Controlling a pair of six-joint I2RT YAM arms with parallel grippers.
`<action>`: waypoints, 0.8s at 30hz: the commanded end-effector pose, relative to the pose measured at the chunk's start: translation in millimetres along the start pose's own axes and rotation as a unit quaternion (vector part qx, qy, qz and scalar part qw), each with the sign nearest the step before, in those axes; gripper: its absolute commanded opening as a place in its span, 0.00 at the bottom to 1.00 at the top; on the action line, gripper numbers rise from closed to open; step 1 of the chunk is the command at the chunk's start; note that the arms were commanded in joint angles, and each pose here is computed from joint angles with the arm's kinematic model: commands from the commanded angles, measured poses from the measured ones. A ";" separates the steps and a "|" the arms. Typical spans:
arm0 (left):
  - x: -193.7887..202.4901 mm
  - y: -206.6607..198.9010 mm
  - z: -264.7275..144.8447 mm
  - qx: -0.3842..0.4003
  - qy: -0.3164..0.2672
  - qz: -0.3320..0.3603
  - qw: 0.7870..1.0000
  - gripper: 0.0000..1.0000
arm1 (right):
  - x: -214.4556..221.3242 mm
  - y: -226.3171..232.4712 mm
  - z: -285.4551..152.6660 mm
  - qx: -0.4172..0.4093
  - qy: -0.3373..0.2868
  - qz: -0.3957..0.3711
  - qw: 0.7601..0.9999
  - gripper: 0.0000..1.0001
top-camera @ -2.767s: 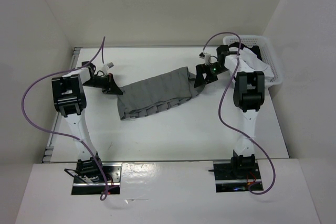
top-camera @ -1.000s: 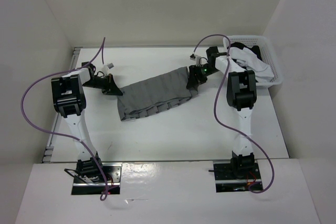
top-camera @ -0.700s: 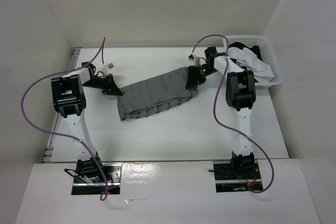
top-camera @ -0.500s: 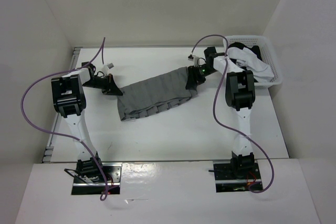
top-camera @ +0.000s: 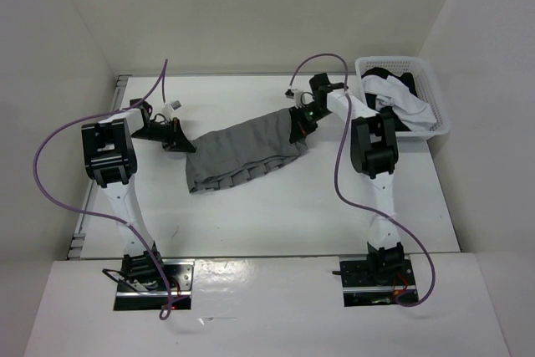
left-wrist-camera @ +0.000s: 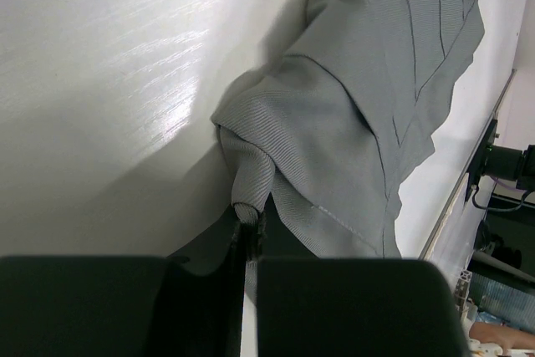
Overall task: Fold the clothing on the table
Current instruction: Fold the skirt
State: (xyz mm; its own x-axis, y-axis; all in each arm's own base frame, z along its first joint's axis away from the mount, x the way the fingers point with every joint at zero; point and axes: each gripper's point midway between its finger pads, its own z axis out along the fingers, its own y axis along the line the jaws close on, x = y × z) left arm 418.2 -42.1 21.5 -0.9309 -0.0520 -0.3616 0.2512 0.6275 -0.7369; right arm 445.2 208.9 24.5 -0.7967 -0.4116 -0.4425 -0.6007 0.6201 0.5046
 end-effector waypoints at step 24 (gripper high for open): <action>-3.6 -6.3 -7.2 -0.011 -0.013 0.004 1.000 0.00 | -78.5 31.0 -85.1 0.396 0.006 -0.151 0.906 0.00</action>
State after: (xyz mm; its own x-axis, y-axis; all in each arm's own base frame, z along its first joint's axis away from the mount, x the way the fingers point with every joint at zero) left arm 415.8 -44.4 22.0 -0.9369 -0.0718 -0.3421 0.2256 0.6231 -0.7489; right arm 475.0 203.3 70.0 -0.6721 -0.6217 -0.4022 -0.6101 0.7728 -0.1749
